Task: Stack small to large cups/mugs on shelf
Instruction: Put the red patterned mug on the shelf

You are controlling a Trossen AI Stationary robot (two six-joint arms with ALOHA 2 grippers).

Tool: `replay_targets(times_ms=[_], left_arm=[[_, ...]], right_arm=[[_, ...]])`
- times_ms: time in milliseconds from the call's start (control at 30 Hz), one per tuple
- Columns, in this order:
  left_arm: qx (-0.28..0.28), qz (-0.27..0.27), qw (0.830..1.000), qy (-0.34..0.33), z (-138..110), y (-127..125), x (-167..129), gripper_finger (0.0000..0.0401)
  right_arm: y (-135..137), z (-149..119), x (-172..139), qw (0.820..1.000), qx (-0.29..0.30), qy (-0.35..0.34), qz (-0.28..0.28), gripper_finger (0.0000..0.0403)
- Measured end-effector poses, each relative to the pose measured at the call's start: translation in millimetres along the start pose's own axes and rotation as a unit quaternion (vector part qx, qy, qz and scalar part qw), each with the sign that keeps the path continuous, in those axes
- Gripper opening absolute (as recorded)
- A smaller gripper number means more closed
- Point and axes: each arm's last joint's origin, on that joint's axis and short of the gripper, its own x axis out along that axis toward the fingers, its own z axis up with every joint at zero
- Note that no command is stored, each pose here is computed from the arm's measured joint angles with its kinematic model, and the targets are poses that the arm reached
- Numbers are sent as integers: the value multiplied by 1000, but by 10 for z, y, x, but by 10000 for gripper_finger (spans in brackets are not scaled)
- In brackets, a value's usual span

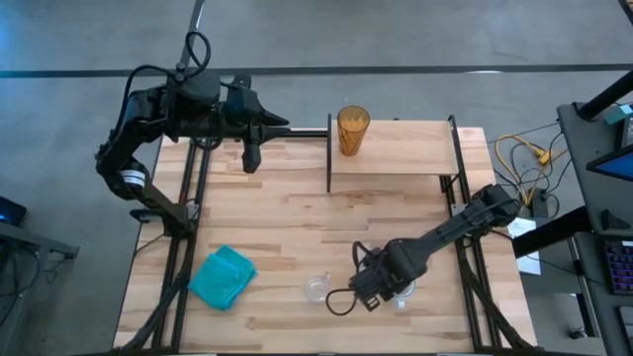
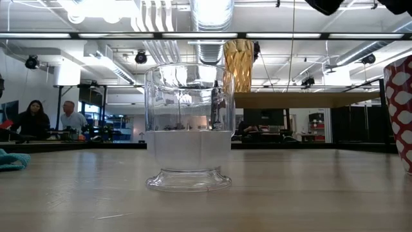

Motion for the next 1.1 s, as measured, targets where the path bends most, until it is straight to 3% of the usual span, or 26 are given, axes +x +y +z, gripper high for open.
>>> replay_targets(times_ms=[133, 533, 967, 1100], left_arm=[[0, 0, 1000, 0, 0, 0, -1, 57], [0, 0, 1000, 0, 1, 0, -3, 57], [2, 0, 1000, 0, 1, 0, -3, 57], [29, 0, 1000, -1, 2, 2, -5, 57]], right_arm=[[-25, 14, 75, 1000, 28, 5, -11, 59], [22, 25, 104, 1000, -3, 1, 15, 59], [26, 20, 110, 1000, 16, 2, 17, 59], [38, 51, 65, 999, 21, 2, 25, 66]])
